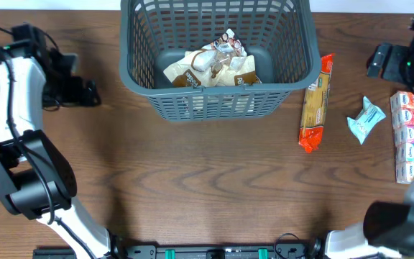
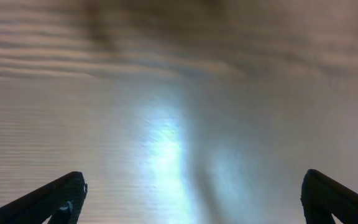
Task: Pack container
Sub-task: 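Reach the right gripper to the orange pasta packet and grasp it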
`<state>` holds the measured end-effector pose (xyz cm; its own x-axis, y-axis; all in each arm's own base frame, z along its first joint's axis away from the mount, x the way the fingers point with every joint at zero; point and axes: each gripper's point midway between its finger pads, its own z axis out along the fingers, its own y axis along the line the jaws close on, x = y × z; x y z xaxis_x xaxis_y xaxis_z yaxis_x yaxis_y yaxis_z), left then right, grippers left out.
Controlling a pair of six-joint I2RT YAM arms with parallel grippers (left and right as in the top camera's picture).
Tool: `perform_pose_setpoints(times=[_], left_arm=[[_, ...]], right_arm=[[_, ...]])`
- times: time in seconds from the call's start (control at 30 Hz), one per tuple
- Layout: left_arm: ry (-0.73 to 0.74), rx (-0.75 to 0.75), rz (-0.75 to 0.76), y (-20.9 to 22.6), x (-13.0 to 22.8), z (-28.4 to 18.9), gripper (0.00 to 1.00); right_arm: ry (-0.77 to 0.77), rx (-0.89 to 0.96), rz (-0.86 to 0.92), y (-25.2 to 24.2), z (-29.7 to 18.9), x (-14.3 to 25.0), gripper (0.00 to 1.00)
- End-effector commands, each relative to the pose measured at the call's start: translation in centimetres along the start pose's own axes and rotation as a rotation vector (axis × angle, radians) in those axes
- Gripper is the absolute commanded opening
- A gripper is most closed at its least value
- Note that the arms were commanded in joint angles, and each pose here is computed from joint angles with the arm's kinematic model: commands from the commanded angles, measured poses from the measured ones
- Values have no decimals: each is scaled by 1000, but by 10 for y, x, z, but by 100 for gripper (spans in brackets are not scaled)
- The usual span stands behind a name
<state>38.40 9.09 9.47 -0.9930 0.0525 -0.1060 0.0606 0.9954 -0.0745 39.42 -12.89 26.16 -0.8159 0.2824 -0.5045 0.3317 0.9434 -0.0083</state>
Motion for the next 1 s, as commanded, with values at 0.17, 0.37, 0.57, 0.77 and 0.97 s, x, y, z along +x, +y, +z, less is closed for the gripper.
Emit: perform_pose_setpoints(times=[0.17, 0.37, 0.57, 0.77, 0.97], left_arm=[[41, 36, 124, -29, 5, 8, 99], [70, 48, 166, -36, 11, 8, 99], [84, 53, 163, -37, 15, 8, 99], [84, 53, 163, -37, 15, 8, 99], [83, 53, 163, -37, 14, 8, 99]], right_arm=[[109, -56, 99, 12, 64, 3, 99], [180, -69, 64, 31, 105, 12, 99], [217, -82, 26, 51, 135, 19, 99], [285, -90, -6, 67, 159, 36, 99], [335, -104, -21, 88, 173, 51, 99]])
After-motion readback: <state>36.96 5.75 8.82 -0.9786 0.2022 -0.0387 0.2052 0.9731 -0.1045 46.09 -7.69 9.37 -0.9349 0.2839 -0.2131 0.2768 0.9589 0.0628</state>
